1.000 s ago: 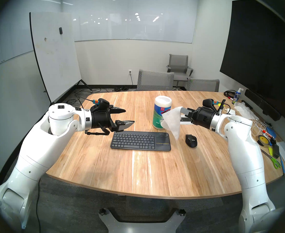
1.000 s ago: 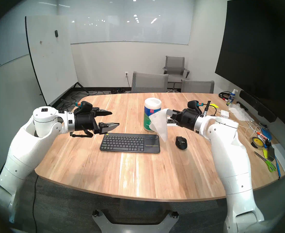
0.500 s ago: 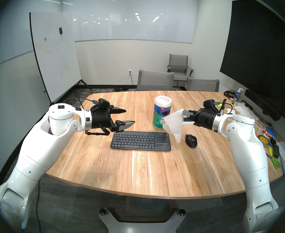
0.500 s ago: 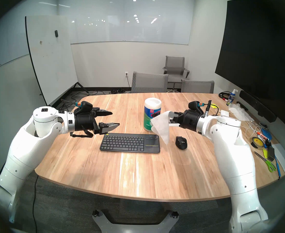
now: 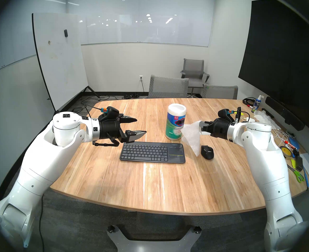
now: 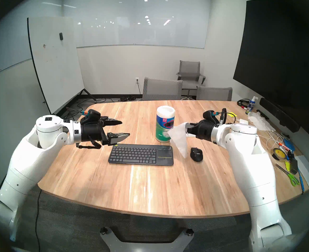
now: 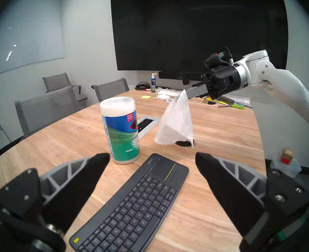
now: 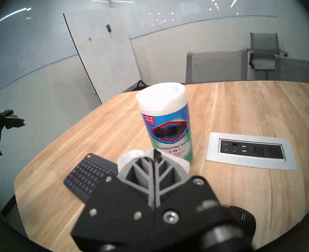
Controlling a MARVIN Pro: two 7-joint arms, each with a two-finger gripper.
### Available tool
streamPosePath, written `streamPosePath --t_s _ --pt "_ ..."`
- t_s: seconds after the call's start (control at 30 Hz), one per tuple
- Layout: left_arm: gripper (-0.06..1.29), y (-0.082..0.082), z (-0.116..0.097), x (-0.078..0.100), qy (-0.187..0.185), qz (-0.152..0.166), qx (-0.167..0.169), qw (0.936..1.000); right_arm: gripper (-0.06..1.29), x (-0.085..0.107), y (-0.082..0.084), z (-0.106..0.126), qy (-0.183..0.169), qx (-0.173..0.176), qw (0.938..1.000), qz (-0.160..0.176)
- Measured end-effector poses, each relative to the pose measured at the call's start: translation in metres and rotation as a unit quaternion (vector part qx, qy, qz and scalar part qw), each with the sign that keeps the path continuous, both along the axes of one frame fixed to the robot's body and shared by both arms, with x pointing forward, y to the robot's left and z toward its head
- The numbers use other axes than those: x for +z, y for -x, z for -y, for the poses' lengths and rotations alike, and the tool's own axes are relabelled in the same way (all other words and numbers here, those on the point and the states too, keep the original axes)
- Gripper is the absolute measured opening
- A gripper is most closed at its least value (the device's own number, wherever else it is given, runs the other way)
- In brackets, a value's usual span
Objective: Wipe the keyboards and mice with a disinfecting wipe, then set the wipe down
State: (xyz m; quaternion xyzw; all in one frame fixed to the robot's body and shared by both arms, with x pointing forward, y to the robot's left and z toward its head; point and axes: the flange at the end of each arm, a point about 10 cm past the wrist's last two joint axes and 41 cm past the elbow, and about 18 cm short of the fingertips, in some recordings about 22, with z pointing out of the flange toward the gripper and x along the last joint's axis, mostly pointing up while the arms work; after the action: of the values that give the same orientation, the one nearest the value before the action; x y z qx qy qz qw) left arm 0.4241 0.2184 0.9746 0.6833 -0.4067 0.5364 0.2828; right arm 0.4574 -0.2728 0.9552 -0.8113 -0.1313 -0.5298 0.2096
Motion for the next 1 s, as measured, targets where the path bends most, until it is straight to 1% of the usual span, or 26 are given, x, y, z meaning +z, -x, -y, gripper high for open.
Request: streamPosePath --t_s 0.2,0.43,0.57,0.7,0.77,0.8,1.0 --pt "1.27 0.0 0.0 0.0 0.0 0.0 0.0 1.0 -0.03 -0.003 -0.012 0.0 0.023 -0.026 0.9994 -0.006" --pt "1.27 0.0 0.0 0.0 0.0 0.0 -0.001 1.0 -0.03 -0.002 -0.026 0.0 0.049 -0.06 0.997 -0.009" --pt "1.27 0.0 0.0 0.0 0.0 0.0 -0.001 1.0 -0.03 0.0 -0.03 0.004 0.051 -0.071 0.9961 -0.01" --pt "1.27 0.0 0.0 0.0 0.001 0.0 -0.001 1.0 -0.03 0.007 -0.033 0.019 0.048 -0.089 0.9948 -0.014" --pt "1.27 0.0 0.0 0.0 0.001 0.0 -0.001 1.0 -0.03 0.008 -0.034 0.023 0.047 -0.092 0.9945 -0.015" --pt "1.27 0.0 0.0 0.0 0.001 0.0 -0.001 1.0 -0.03 0.01 -0.036 0.034 0.043 -0.102 0.9936 -0.02" --pt "1.27 0.0 0.001 0.0 0.001 0.0 -0.001 1.0 -0.03 0.013 -0.037 0.051 0.037 -0.111 0.9927 -0.029"
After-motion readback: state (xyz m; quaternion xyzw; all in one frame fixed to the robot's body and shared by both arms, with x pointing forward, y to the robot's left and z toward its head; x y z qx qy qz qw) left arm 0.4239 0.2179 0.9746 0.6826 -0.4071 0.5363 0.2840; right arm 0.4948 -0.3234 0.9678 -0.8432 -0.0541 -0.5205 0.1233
